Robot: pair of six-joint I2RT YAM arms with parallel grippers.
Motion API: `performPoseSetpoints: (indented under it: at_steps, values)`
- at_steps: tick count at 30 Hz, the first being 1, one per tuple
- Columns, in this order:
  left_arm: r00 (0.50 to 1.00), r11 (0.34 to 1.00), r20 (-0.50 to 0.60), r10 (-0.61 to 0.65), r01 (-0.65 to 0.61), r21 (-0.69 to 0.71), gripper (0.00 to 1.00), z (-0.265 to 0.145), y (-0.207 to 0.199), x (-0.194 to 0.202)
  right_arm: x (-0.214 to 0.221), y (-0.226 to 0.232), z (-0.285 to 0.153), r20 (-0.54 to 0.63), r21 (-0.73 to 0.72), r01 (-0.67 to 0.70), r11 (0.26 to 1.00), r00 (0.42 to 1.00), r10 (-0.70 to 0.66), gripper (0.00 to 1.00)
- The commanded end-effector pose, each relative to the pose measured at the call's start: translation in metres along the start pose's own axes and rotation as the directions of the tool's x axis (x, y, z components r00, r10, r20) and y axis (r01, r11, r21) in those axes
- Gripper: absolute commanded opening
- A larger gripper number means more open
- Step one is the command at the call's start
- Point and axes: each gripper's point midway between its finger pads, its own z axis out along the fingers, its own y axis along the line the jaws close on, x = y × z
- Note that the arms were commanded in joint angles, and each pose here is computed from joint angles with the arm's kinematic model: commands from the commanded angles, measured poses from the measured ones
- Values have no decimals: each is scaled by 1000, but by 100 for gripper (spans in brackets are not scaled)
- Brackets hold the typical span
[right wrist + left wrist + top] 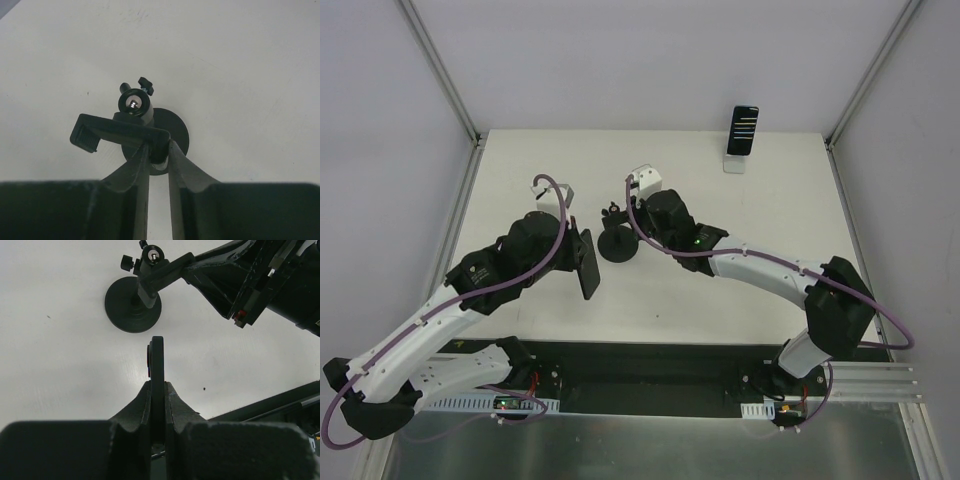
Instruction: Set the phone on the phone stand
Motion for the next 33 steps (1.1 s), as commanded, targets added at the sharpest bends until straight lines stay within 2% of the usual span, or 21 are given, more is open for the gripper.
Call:
performPoseSetpoints:
  at_steps: [1, 5, 7, 10, 14, 16, 17, 19, 20, 22, 23, 27, 29, 33]
  values:
    - [997, 997, 81, -16, 9, 80, 0, -4, -16, -19, -30, 6, 1, 72, -4, 0, 1000, 997, 0, 13]
    - [994, 990, 106, -25, 11, 138, 0, -5, -25, -23, -28, 5, 1, 65, 2, 3, 1000, 998, -4, 10]
    - [994, 984, 104, -26, 7, 180, 0, -4, -32, -20, -28, 6, 1, 64, -5, 13, 1000, 998, -13, 1]
    - [994, 966, 111, -17, -12, 258, 0, -2, -47, -21, -30, 7, 0, 68, -20, 43, 999, 997, -41, 1]
    - [981, 904, 189, 52, -127, 408, 0, -3, -77, -29, -37, 12, -13, 90, -98, 115, 989, 990, -106, 0]
    - [964, 839, 258, 62, -191, 509, 0, -9, -100, -38, -35, 22, -23, 91, -203, 138, 969, 988, -122, 0]
    - [952, 774, 287, 104, -259, 578, 0, -15, -114, -35, -35, 17, -25, 91, -231, 143, 962, 988, -125, 1]
    - [925, 700, 363, 115, -335, 630, 0, -15, -134, -43, -31, 21, -34, 90, -329, 139, 934, 989, -115, 0]
    - [906, 636, 394, 153, -396, 663, 0, -19, -144, -40, -31, 10, -35, 86, -337, 128, 933, 991, -105, 0]
    - [881, 580, 436, 182, -455, 676, 0, -12, -159, -45, -26, 11, -40, 75, -402, 116, 908, 993, -93, 0]
    - [852, 547, 475, 220, -511, 664, 0, -9, -163, -46, -26, 2, -39, 70, -405, 106, 908, 994, -84, 0]
    - [780, 394, 539, 318, -626, 673, 0, 6, -183, -42, -18, -3, -45, 53, -482, 89, 872, 996, -73, 0]
    - [757, 355, 541, 366, -651, 671, 0, 16, -183, -39, -13, -4, -47, 55, -500, 103, 860, 995, -87, 1]
    - [744, 306, 547, 384, -661, 685, 0, 30, -181, -47, -10, -4, -47, 66, -518, 112, 848, 994, -91, 0]
